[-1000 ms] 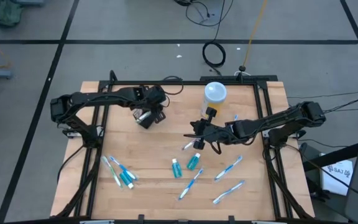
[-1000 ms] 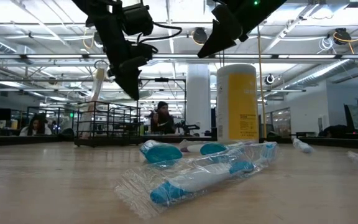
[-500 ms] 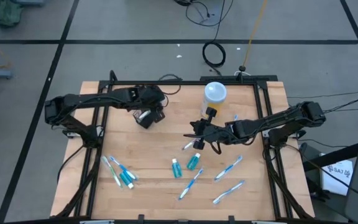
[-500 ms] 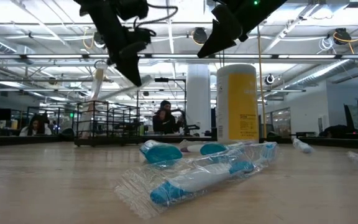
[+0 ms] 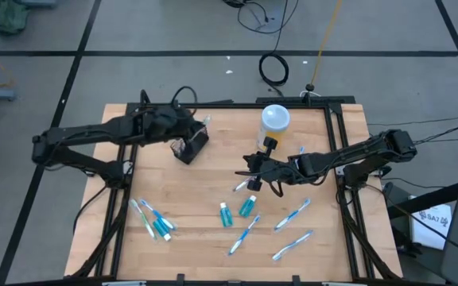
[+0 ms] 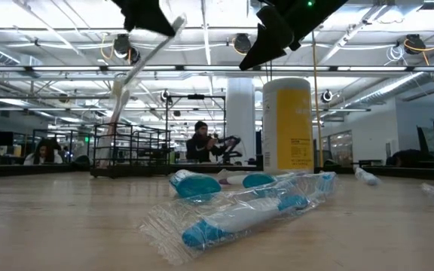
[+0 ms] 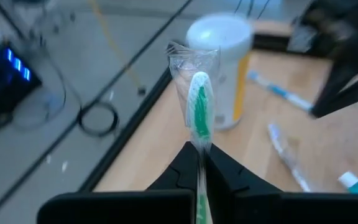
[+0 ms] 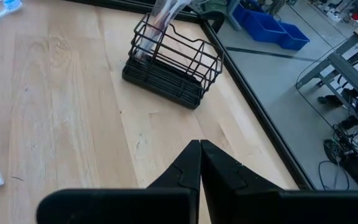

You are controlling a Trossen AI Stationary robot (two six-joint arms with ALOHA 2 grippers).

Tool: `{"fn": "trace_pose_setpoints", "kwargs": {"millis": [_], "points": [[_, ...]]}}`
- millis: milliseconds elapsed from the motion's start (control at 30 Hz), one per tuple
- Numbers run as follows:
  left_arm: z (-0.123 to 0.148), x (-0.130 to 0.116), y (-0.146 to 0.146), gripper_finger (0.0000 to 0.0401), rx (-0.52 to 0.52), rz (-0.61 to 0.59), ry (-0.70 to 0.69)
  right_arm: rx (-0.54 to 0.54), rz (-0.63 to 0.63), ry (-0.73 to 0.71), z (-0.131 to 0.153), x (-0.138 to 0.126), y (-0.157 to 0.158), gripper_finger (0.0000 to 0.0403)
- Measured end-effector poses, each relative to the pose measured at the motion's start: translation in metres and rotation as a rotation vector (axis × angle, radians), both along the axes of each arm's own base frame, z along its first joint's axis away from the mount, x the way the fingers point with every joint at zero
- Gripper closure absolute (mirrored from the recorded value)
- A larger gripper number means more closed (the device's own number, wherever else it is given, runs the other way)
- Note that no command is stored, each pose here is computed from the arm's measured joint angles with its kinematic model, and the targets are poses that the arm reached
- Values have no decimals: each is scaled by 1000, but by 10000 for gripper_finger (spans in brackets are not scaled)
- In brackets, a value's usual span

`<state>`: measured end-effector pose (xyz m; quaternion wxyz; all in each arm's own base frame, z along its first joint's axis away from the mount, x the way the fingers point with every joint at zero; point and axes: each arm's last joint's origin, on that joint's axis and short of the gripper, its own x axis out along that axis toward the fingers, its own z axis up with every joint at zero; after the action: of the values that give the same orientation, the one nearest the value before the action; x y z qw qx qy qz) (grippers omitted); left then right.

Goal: Pick & Place toothbrushing station
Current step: Put the top right green toothbrush into the black wire organizer

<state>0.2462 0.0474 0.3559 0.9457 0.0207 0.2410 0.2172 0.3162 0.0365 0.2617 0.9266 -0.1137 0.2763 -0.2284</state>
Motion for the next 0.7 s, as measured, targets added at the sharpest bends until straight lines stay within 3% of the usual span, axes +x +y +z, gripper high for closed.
{"fn": "trace_pose_setpoints", "kwargs": {"millis": [200, 567, 700], "points": [[-13, -6, -22, 395, 105, 16, -55, 3, 1, -2, 0, 0, 1, 399], [-108, -35, -41, 397, 265, 117, -357, 21, -10, -21, 1, 0, 1, 399], [-129, -49, -46, 393, 292, 159, -438, 21, -10, -21, 1, 0, 1, 399]]}}
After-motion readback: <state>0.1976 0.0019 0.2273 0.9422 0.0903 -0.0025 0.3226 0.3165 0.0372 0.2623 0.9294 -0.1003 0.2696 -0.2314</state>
